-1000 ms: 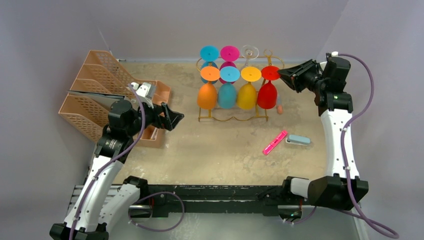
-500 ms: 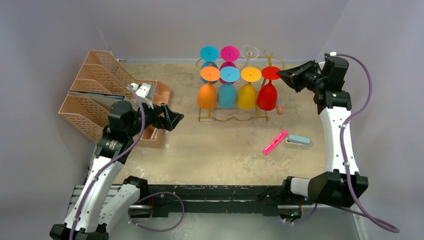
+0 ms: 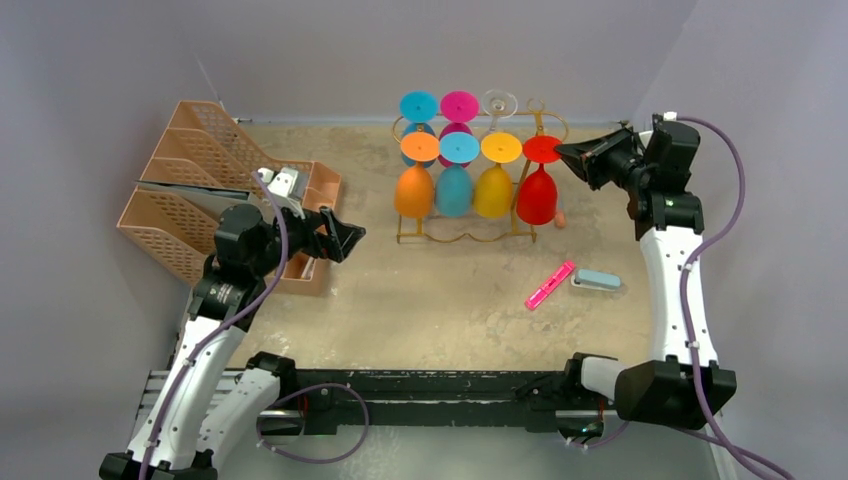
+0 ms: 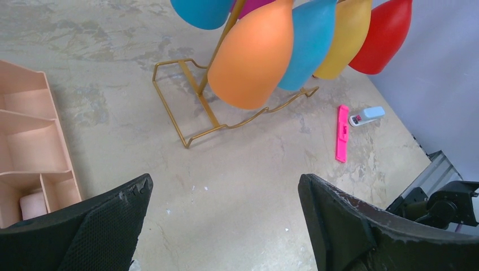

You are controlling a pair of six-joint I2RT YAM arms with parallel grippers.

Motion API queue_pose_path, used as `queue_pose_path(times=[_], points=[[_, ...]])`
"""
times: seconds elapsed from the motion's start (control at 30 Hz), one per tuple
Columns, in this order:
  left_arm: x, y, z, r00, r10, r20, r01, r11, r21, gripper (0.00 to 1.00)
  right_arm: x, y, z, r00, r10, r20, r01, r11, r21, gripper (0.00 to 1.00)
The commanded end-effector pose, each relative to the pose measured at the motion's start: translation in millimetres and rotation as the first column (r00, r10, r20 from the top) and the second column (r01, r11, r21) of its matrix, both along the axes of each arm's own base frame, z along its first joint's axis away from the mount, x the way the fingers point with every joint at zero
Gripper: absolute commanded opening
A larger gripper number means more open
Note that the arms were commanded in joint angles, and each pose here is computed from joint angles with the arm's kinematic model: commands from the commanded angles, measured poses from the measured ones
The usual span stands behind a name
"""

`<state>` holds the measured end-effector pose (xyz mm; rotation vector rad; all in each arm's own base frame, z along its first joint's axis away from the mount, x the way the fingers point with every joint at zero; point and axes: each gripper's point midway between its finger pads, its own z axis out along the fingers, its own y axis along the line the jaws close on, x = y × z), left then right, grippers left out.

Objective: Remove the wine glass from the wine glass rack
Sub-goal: Pick up the wine glass from the wine rack.

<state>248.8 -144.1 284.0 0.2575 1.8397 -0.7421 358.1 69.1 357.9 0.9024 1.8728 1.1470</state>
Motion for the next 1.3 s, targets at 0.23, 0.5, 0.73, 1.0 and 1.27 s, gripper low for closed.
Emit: queue_pose_path(times=[0.23, 0.5, 0.73, 1.0, 1.27], points=[[-3, 9, 2, 0.998, 0.057, 0.038, -0.057, 0.998, -0.007, 1.0, -9, -1, 13, 0.998, -0.029, 0.061, 0.027, 0.999, 0.026, 0.0], [0, 5, 2, 0.999, 0.04, 0.022, -0.039, 0.999, -0.015, 1.0, -15, -6, 17, 0.995, -0.065, 0.076, 0.065, 0.998, 0.004, 0.0], [7, 10, -10, 0.994, 0.088, -0.068, -0.088, 0.996, 0.012, 1.0, -26, -6, 15, 0.997, -0.053, 0.062, 0.055, 0.998, -0.034, 0.0], [4, 6, -6, 0.997, 0.06, -0.055, -0.06, 0.998, 0.001, 1.0, -41, -7, 23, 0.994, -0.016, 0.107, 0.033, 0.988, -0.154, 0.0], [-3, 4, -2, 0.998, 0.039, -0.043, -0.039, 0.999, -0.014, 0.99, -59, 3, 25, 0.991, 0.063, 0.12, -0.04, 0.982, -0.184, 0.0]])
